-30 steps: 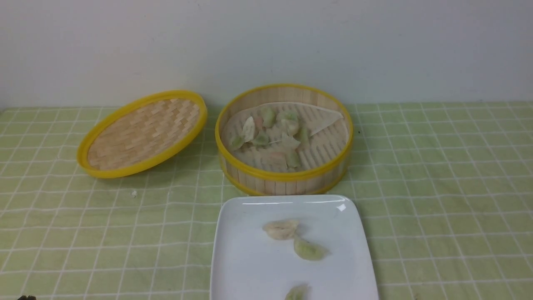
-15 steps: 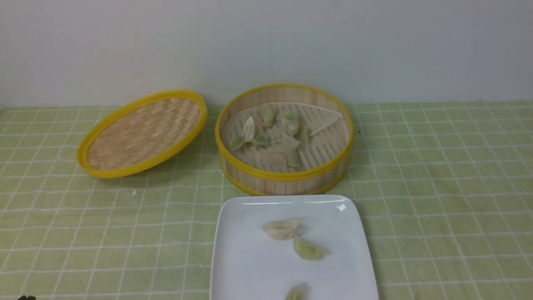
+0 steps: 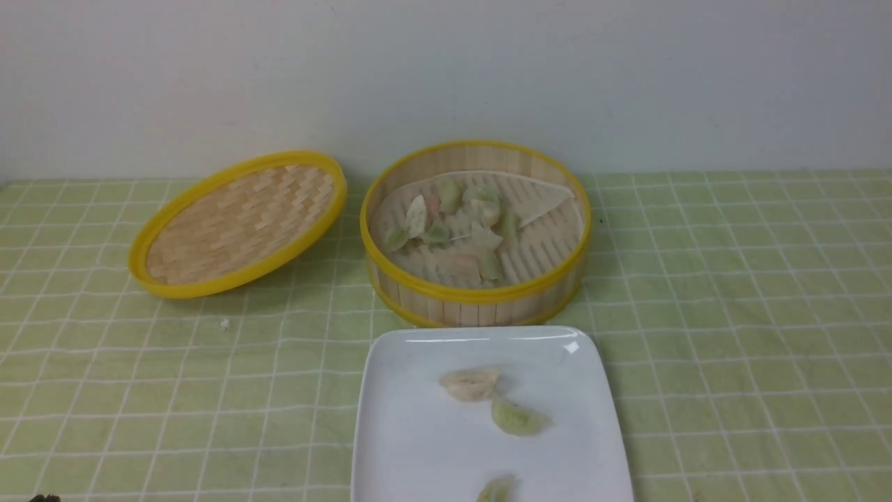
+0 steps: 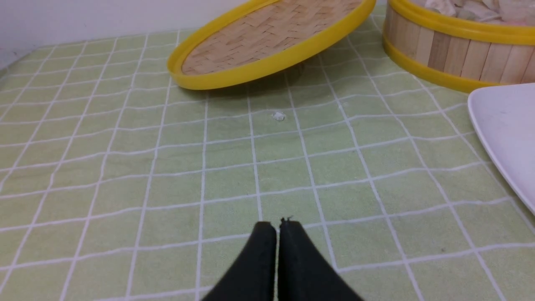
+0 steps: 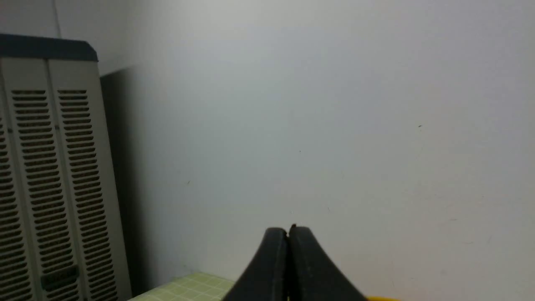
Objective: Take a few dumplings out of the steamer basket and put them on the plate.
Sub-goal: Use the right arm to put the dumpling into the plate
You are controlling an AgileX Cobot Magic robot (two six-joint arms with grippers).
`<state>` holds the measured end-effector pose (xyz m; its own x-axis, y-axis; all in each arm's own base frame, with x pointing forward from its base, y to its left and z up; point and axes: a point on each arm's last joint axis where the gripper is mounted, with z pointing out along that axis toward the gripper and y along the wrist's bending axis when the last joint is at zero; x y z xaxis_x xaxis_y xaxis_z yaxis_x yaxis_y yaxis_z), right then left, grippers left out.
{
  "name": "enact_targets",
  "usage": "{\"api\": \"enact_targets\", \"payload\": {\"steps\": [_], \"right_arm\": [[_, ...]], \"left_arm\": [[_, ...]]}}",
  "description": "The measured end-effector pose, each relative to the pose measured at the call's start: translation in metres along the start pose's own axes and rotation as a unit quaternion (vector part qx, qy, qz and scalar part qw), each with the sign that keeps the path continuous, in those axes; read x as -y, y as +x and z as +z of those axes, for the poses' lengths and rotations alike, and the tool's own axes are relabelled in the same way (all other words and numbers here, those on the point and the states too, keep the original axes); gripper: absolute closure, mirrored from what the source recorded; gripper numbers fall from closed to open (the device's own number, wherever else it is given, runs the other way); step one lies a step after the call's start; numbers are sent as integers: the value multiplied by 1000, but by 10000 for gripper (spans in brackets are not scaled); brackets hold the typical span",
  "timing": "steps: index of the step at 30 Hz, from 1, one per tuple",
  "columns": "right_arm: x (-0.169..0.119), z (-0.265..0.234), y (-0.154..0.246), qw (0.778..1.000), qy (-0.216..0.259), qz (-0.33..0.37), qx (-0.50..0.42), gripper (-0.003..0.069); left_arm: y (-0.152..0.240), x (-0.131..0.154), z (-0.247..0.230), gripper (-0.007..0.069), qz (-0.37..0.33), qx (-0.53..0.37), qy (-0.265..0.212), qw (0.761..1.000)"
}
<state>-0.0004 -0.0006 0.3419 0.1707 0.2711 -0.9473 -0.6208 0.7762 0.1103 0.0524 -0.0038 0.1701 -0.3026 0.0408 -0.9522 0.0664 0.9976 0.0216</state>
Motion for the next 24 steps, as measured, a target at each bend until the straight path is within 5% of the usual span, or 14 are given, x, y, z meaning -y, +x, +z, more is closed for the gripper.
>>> {"api": "enact_targets", "payload": {"steps": [6, 11, 18, 24], "right_arm": [[2, 6, 22, 999, 12, -8, -30, 673], [14, 11, 62, 987, 133, -35, -78, 673], [42, 3, 131, 940, 296, -43, -164, 673], [52, -7, 162, 916, 342, -29, -209, 673]], "left_arm": [[0, 0, 0, 631, 0, 0, 0, 1000], [0, 0, 0, 631, 0, 0, 0, 1000], [0, 0, 0, 631, 1, 0, 0, 1000], [0, 0, 0, 631, 1, 0, 0, 1000]]}}
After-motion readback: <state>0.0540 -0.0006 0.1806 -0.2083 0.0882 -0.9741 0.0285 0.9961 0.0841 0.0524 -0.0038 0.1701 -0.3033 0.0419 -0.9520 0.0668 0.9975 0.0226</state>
